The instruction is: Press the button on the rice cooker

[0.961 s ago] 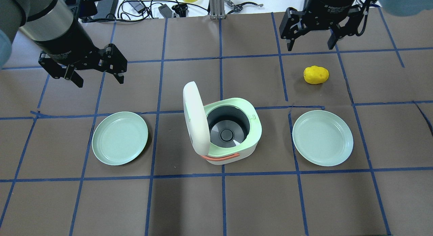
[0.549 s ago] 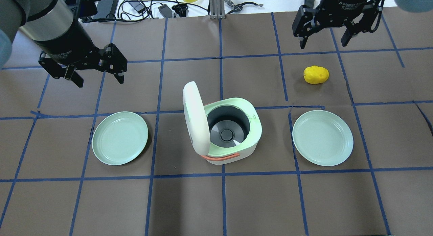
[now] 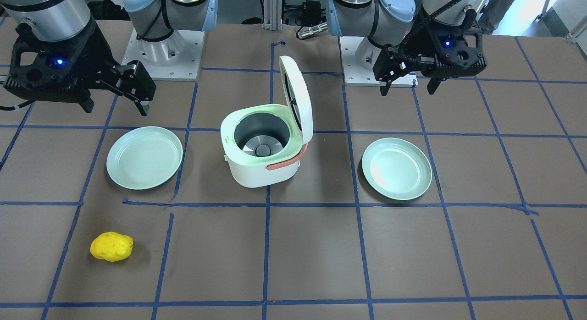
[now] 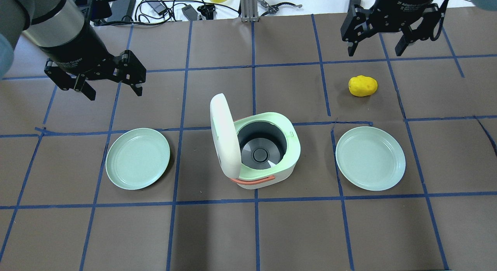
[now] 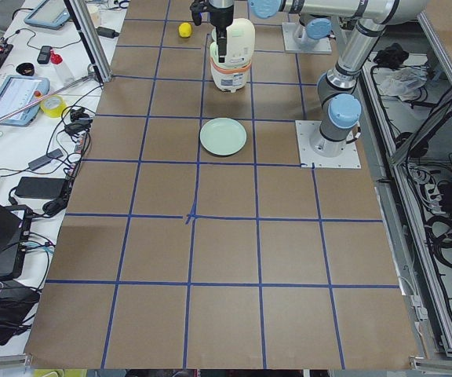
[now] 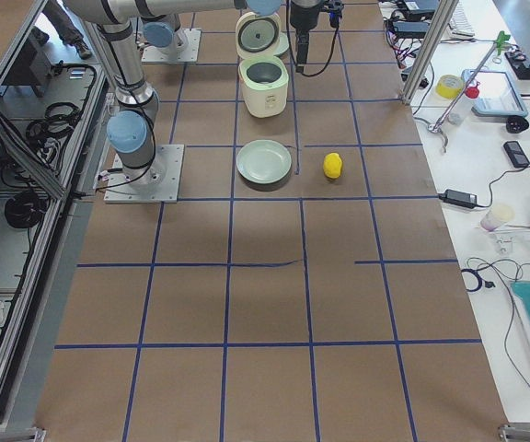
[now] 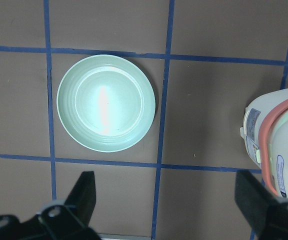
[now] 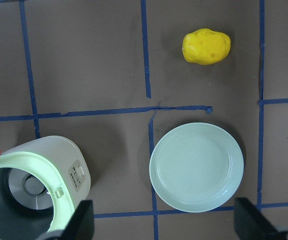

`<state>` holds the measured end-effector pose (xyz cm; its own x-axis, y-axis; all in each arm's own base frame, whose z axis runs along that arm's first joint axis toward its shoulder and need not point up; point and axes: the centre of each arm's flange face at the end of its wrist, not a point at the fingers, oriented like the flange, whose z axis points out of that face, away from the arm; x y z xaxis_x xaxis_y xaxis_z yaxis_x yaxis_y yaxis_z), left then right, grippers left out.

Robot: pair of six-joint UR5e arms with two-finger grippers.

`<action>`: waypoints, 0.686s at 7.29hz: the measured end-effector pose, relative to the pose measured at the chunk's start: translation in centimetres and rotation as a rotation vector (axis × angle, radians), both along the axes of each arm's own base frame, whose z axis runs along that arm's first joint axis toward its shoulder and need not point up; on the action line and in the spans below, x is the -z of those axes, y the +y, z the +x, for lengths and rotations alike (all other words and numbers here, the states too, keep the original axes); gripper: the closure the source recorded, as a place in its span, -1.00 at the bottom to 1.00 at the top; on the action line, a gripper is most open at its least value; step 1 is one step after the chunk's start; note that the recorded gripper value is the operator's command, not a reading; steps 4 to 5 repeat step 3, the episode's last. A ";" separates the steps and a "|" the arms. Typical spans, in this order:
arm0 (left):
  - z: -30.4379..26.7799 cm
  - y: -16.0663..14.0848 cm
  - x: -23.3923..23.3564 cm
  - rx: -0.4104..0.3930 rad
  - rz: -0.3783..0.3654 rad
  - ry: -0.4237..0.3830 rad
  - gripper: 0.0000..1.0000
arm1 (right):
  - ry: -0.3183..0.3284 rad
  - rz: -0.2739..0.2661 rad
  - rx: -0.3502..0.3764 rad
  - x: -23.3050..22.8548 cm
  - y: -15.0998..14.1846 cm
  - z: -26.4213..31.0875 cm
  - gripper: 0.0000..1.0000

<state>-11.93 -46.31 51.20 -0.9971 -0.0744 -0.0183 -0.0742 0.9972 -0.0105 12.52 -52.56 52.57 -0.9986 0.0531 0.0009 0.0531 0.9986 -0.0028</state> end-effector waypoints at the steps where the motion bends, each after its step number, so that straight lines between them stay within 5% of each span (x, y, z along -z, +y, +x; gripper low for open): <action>1: 0.0 0.0 0.0 0.000 0.000 0.000 -1.00 | -0.001 0.002 0.000 0.0 0.0 0.0 -1.00; 5: 0.0 0.0 0.0 0.000 0.000 0.000 -1.00 | -0.001 0.005 0.002 0.0 0.1 0.0 -1.00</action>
